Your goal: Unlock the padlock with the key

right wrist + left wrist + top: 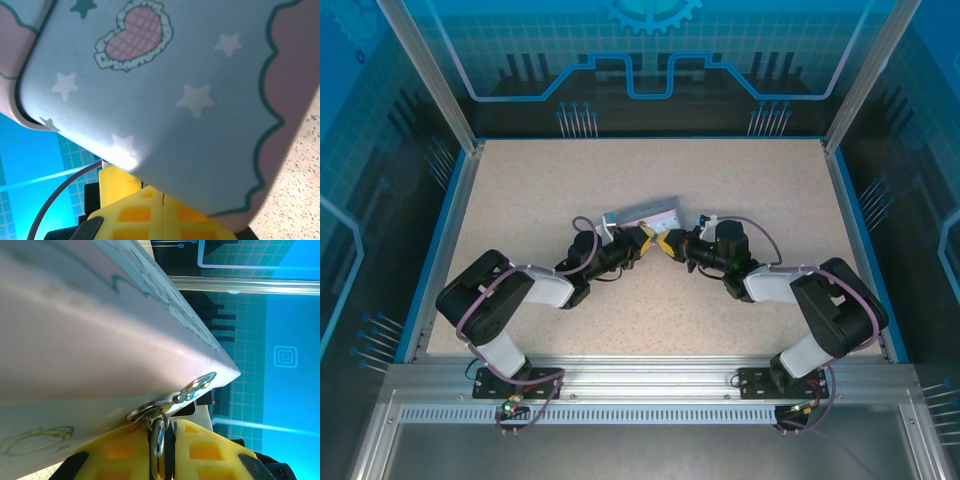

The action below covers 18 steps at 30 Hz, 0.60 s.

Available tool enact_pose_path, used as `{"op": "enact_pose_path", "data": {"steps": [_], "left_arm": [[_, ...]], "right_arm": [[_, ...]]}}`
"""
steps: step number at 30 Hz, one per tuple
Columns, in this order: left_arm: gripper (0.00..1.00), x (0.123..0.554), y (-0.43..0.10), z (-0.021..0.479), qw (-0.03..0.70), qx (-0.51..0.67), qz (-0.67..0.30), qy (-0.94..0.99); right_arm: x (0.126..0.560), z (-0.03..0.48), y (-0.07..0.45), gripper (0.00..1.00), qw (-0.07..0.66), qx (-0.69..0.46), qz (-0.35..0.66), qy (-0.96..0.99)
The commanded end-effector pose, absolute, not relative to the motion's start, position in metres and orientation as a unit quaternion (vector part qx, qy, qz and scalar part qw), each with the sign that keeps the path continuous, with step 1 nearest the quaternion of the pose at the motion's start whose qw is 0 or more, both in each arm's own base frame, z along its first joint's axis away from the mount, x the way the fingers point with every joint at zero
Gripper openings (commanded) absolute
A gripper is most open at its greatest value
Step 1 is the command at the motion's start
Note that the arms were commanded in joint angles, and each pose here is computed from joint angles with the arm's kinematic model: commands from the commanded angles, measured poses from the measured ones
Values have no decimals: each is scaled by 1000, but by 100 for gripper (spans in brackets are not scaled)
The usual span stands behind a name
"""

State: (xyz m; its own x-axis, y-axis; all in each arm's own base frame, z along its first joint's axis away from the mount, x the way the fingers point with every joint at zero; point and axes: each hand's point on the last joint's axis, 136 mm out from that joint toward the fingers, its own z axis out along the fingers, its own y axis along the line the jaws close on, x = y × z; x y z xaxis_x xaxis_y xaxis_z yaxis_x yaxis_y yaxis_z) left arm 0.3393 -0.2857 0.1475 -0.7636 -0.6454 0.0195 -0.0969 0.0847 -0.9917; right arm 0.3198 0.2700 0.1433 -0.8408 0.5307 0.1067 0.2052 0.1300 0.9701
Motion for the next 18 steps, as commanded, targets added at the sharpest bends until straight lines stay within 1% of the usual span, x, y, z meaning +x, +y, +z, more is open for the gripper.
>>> {"op": "enact_pose_path", "data": {"steps": [1,7,8,9,11,13,16,18], "left_arm": [[0,311,-314,184,189,-178,-681,685],[0,314,-312,175,187,-193,-673,689],[0,315,-311,173,188,-200,-671,689],[0,316,-310,169,187,-207,-667,690],[0,318,-306,159,189,-223,-656,696],[0,320,-304,152,190,-230,-647,701],[0,323,-302,148,195,-234,-639,707],[0,325,-301,146,196,-235,-634,710]], "right_arm": [[320,146,279,0,132,235,618,739],[323,141,283,0,131,230,608,748],[323,141,283,1,134,227,607,750],[324,141,283,8,136,226,605,752],[325,142,281,26,142,221,601,754],[325,141,278,38,146,220,596,759],[324,139,272,52,149,220,587,765],[323,138,269,63,150,219,582,769]]}}
